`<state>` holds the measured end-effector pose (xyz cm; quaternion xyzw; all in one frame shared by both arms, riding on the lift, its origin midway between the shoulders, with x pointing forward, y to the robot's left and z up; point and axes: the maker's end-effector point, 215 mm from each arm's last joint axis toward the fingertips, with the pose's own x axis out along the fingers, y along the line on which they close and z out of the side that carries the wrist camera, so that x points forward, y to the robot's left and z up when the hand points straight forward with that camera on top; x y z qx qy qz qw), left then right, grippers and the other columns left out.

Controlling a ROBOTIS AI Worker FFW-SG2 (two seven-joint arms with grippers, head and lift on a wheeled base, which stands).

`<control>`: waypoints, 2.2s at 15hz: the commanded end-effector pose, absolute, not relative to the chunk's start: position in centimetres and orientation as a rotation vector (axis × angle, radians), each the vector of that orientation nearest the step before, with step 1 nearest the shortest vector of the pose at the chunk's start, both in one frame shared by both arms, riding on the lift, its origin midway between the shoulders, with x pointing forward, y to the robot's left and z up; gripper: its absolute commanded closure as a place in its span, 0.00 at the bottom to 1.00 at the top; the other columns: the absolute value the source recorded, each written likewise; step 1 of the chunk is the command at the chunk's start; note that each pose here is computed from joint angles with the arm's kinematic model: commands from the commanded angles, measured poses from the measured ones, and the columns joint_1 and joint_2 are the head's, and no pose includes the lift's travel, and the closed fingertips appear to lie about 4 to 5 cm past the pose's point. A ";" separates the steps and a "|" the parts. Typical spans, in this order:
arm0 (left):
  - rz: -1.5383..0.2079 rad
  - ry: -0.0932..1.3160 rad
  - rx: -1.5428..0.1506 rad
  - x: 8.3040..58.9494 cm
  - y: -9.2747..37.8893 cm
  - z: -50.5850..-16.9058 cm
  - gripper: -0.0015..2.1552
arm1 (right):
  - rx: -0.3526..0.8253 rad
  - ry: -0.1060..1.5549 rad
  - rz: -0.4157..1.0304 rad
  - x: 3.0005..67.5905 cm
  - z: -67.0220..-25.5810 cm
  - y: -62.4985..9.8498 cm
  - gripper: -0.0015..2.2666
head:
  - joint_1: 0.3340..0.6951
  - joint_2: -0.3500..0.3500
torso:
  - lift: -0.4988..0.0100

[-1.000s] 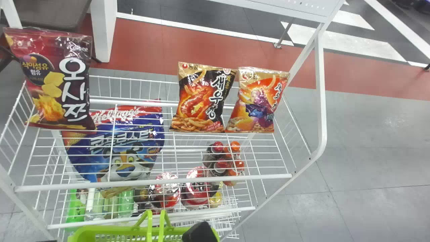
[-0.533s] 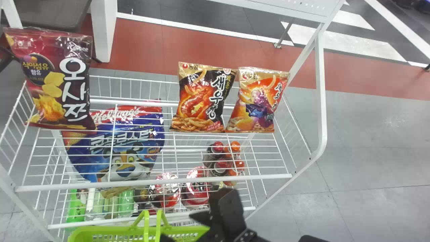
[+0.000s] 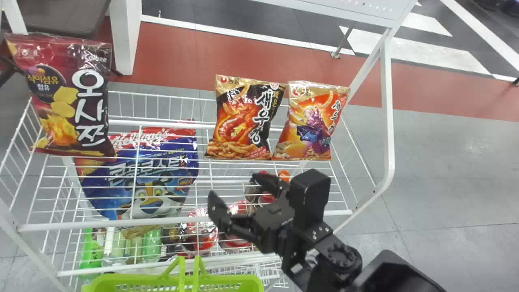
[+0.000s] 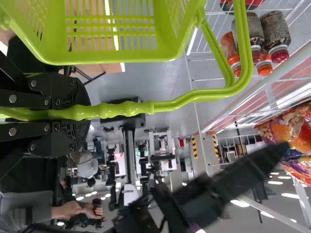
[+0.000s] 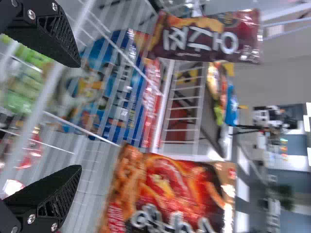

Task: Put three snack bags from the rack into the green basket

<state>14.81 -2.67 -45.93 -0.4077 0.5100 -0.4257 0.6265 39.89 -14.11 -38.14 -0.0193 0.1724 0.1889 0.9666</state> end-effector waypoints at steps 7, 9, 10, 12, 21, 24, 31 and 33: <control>-1.004 1.175 -0.907 14.9 -3.8 -45.7 0.87 | -0.093 0.229 0.206 49.3 -37.8 -17.9 0.06 | 1.00 0.00 | 0.98; -1.006 1.183 -0.904 14.7 -3.9 -45.6 0.87 | -0.115 0.224 0.179 50.3 -38.1 -18.1 0.06 | 1.00 0.00 | 0.98; -1.004 1.186 -0.902 14.7 -3.9 -45.6 0.87 | -0.123 0.219 0.164 50.7 -38.1 -18.2 0.06 | 1.00 0.00 | 0.98; -0.999 1.195 -0.893 14.5 -3.9 -45.8 0.87 | -0.133 0.223 0.164 52.0 -38.6 -18.0 0.07 | 1.00 0.00 | 0.98; -0.988 1.208 -0.877 14.4 -3.8 -46.2 0.87 | -0.048 0.359 0.211 53.9 -41.3 -17.5 0.60 | 1.00 0.00 | 0.98; -0.987 1.210 -0.880 14.4 -3.8 -46.3 0.87 | -0.033 0.325 0.231 53.0 -39.8 -16.5 0.79 | 1.00 0.00 | 0.98; -0.976 1.166 -0.873 15.4 -3.4 -46.3 0.87 | 0.007 0.286 0.242 48.1 -36.0 -17.6 0.79 | 1.00 0.01 | 0.98; -0.977 1.160 -0.872 15.5 -3.5 -46.2 0.87 | 0.034 0.321 0.244 45.7 -35.9 -18.8 0.79 | 1.00 0.00 | 0.98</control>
